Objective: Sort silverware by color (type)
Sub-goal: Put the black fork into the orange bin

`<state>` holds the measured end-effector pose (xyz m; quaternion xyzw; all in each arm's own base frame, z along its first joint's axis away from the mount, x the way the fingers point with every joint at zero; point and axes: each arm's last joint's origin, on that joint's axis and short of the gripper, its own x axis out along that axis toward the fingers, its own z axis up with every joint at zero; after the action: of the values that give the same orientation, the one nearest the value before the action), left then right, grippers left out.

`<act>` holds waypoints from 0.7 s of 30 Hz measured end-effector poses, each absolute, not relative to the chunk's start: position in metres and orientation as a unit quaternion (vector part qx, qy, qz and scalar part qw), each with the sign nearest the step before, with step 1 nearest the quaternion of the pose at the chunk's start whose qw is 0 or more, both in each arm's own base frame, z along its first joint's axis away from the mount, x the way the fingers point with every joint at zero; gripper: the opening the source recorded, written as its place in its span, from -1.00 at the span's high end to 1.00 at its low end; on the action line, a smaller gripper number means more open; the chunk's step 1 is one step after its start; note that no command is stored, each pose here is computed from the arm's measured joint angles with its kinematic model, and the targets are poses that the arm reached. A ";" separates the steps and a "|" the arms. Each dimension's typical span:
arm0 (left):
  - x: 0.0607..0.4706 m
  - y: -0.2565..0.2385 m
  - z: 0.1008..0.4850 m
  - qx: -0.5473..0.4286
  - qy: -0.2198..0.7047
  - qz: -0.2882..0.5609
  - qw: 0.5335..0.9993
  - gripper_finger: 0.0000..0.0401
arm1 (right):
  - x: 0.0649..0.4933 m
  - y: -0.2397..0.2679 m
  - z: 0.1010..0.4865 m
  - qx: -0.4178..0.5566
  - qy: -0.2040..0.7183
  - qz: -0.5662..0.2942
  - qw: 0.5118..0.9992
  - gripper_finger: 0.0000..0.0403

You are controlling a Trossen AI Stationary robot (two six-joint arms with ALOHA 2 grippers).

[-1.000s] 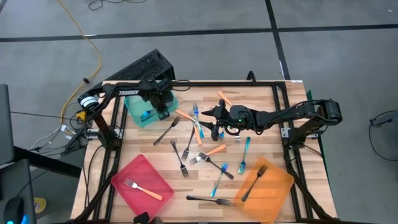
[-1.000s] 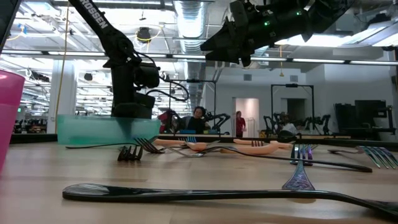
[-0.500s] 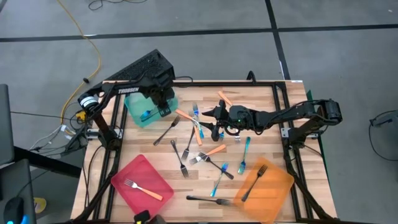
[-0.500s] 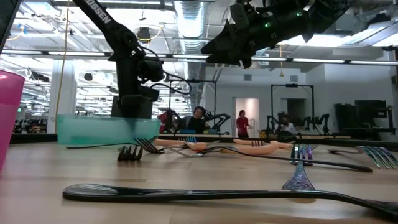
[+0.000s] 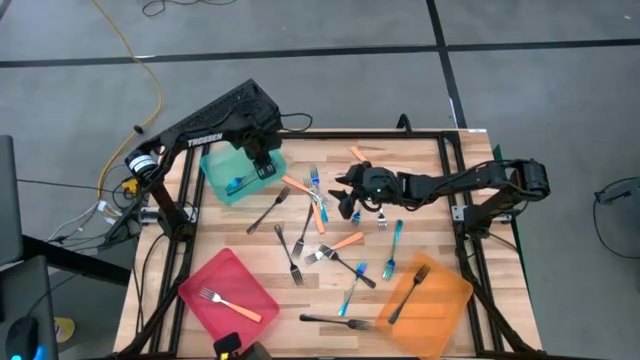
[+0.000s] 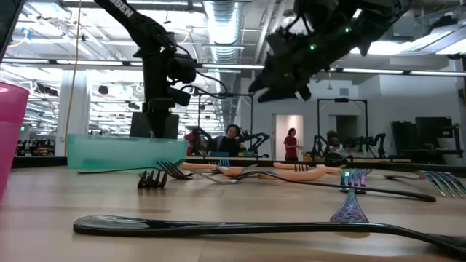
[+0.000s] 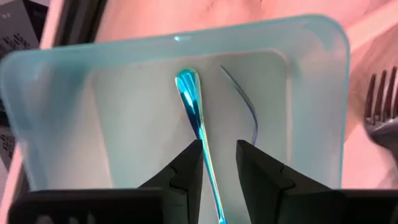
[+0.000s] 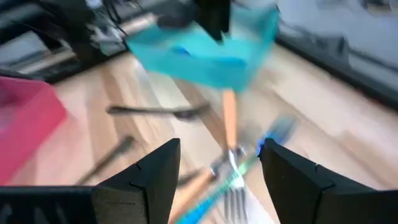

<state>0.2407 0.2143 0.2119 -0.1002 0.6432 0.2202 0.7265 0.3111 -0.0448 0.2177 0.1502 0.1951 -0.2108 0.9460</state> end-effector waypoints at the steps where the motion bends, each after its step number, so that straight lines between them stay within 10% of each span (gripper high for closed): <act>1: 0.241 0.215 0.215 -0.099 0.641 0.221 0.728 0.59 | 0.310 -0.046 0.216 0.156 0.204 -0.216 0.942 -0.20; 21: 0.282 0.173 0.233 -0.106 0.595 0.145 0.784 0.59 | 0.300 -0.057 0.203 0.153 0.275 -0.244 0.917 -0.20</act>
<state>0.2820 0.1731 0.2325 -0.1063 0.5946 0.1453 0.7836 0.3001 -0.0573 0.2032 0.1533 0.2749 -0.2436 0.9174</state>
